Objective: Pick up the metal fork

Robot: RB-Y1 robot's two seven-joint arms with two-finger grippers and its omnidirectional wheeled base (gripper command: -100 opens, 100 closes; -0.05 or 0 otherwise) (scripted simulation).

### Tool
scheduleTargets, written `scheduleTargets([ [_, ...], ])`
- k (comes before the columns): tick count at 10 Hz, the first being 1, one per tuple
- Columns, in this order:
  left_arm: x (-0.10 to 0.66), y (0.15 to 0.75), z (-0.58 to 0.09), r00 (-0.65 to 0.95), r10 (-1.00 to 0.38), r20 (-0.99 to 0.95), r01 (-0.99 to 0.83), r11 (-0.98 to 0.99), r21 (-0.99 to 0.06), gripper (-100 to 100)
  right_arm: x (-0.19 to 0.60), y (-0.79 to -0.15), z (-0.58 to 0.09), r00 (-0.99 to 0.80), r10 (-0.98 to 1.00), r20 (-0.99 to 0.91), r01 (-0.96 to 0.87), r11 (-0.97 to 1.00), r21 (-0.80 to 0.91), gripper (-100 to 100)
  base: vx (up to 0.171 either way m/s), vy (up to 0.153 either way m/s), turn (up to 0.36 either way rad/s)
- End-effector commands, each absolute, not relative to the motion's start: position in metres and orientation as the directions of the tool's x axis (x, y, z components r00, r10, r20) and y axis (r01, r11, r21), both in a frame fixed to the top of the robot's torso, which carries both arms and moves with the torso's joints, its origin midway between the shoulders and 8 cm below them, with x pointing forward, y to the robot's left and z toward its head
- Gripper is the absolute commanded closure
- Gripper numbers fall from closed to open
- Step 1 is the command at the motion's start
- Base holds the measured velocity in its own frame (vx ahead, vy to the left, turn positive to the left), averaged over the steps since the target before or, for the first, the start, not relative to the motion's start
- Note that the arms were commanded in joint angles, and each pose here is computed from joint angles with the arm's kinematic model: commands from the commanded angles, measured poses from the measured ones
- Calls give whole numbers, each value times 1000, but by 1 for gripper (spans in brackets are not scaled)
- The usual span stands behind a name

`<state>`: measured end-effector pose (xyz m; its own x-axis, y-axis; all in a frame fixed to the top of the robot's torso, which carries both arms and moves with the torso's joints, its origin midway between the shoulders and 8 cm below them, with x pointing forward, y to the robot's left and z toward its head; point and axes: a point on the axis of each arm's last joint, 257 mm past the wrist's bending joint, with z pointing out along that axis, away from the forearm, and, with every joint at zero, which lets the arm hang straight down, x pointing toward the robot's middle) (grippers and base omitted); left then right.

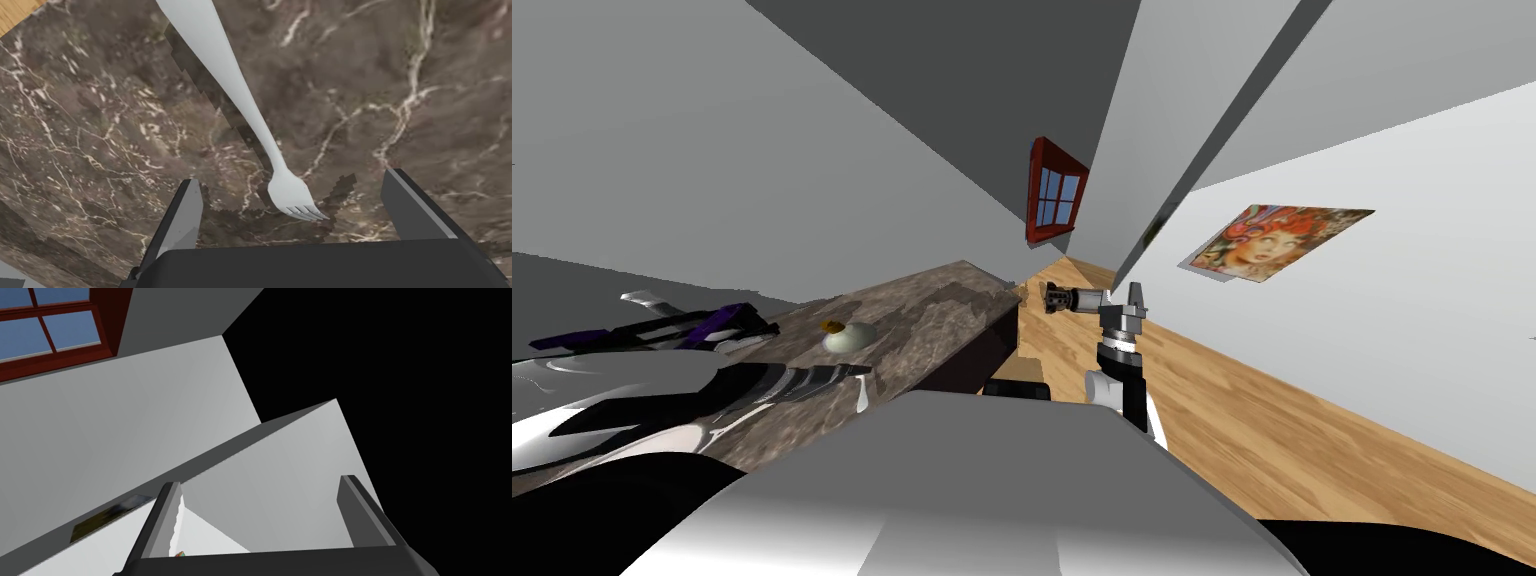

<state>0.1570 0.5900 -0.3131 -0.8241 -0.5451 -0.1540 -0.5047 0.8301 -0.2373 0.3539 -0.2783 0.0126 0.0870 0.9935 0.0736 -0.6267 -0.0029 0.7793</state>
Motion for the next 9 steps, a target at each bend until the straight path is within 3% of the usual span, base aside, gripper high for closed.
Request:
scheduleTargets([
  [1,156,594,-314,-825,-545,-152,-507,831,-229,-100,354,-278,13,87,993,74,-627,-3,779,0,39,-14,8],
  [3,157,594,-313,-825,-543,-153,-505,832,-229,-100,354,-278,13,87,993,74,-627,-3,779,0,0,0,0],
  [4,157,594,-313,-825,-545,-152,-507,831,-229,0,354,-278,13,87,993,74,-627,-3,779,0,0,0,0],
  [5,154,591,-319,-804,-574,-152,-536,812,-229,-100,354,-278,13,87,993,74,-627,-3,779,0,-39,26,-262],
  [9,149,584,-329,-760,-632,-151,-595,770,-229,-100,354,-278,13,87,994,74,-627,-3,779,0,-107,54,-202],
])
